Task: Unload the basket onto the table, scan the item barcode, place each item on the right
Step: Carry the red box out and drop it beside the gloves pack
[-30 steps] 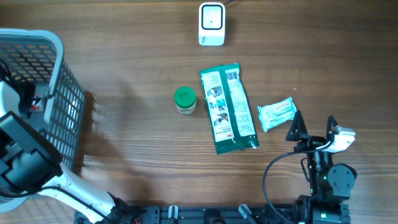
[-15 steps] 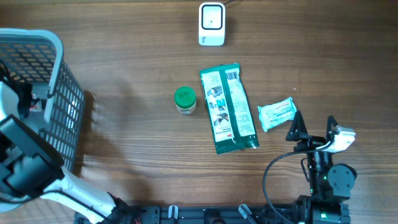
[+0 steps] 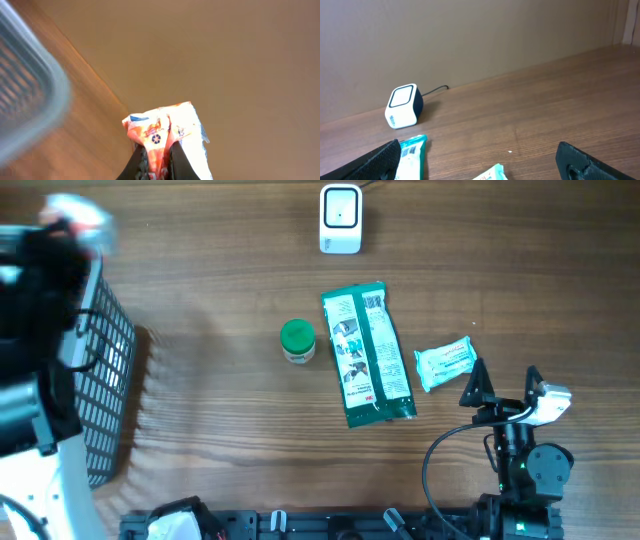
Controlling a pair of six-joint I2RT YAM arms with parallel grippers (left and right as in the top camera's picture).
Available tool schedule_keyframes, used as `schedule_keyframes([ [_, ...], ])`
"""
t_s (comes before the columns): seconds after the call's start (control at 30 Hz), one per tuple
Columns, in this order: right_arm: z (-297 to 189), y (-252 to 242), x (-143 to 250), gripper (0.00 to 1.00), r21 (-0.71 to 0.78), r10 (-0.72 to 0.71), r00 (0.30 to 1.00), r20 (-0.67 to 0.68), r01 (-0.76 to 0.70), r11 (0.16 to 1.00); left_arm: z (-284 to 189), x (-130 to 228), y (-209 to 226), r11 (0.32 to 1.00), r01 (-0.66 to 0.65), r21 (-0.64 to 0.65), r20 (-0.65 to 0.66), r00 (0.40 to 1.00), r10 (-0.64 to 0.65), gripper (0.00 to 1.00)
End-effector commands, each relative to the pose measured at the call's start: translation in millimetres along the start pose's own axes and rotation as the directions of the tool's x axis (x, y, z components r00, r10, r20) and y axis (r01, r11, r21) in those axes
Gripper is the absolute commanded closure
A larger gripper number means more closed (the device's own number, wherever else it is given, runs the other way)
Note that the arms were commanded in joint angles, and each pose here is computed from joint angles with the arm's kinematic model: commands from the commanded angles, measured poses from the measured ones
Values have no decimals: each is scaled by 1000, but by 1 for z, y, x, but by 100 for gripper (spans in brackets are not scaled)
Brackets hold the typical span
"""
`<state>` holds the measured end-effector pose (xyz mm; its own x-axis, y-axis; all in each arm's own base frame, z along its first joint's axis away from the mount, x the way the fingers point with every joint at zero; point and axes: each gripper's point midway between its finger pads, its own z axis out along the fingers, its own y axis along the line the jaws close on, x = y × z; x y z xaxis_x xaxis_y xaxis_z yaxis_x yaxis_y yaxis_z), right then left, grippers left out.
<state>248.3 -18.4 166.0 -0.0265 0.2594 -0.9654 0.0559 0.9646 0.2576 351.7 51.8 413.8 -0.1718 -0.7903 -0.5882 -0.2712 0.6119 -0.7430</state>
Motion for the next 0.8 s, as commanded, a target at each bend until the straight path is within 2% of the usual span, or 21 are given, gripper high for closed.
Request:
schedule_keyframes([
  [0.0, 0, 0, -1, 0, 2, 7, 1000, 6, -7, 1000, 49, 149, -25, 961, -256, 102, -388, 880, 275, 96],
  [0.07, 0, 0, -1, 0, 2, 7, 1000, 6, -7, 1000, 73, 226, -9, 920, -389, 47, -500, 788, 358, 96],
  [0.1, 0, 0, -1, 0, 1, 6, 1000, 6, -6, 1000, 83, 278, -1, 886, -460, 50, -575, 712, 402, 96],
  [0.13, 0, 0, -1, 0, 1, 6, 1000, 6, -6, 1000, 85, 299, 0, 875, -480, 64, -606, 678, 417, 96],
  [0.27, 0, 0, -1, 0, 2, 7, 1000, 6, -7, 1000, 96, 415, 33, 764, -626, 158, -738, 439, 512, 96],
  [0.37, 0, 0, -1, 0, 2, 6, 1000, 6, -6, 1000, 96, 467, 76, 697, -703, 141, -809, 325, 490, 96],
  [0.43, 0, 0, -1, 0, 1, 7, 1000, 6, -7, 1000, 95, 478, 94, 683, -723, 105, -838, 305, 452, 96],
  [0.53, 0, 0, -1, 0, 2, 6, 1000, 6, -6, 1000, 90, 474, 103, 666, -743, 65, -853, 305, 424, 96],
  [0.57, 0, 0, -1, 0, 2, 7, 1000, 6, -7, 1000, 90, 469, 102, 660, -749, 67, -847, 307, 434, 87],
  [0.6, 0, 0, -1, 0, 2, 7, 1000, 6, -7, 1000, 90, 464, 98, 650, -756, 70, -836, 312, 452, 64],
  [0.63, 0, 0, -1, 0, 2, 7, 1000, 6, -7, 1000, 92, 455, 94, 639, -767, 60, -816, 331, 474, 39],
  [0.67, 0, 0, -1, 0, 1, 7, 1000, 6, -7, 1000, 92, 440, 81, 627, -777, 63, -784, 351, 513, 2],
  [0.77, 0, 0, -1, 0, 2, 6, 1000, 6, -6, 1000, 86, 399, 23, 626, -767, 141, -661, 398, 636, 0],
])
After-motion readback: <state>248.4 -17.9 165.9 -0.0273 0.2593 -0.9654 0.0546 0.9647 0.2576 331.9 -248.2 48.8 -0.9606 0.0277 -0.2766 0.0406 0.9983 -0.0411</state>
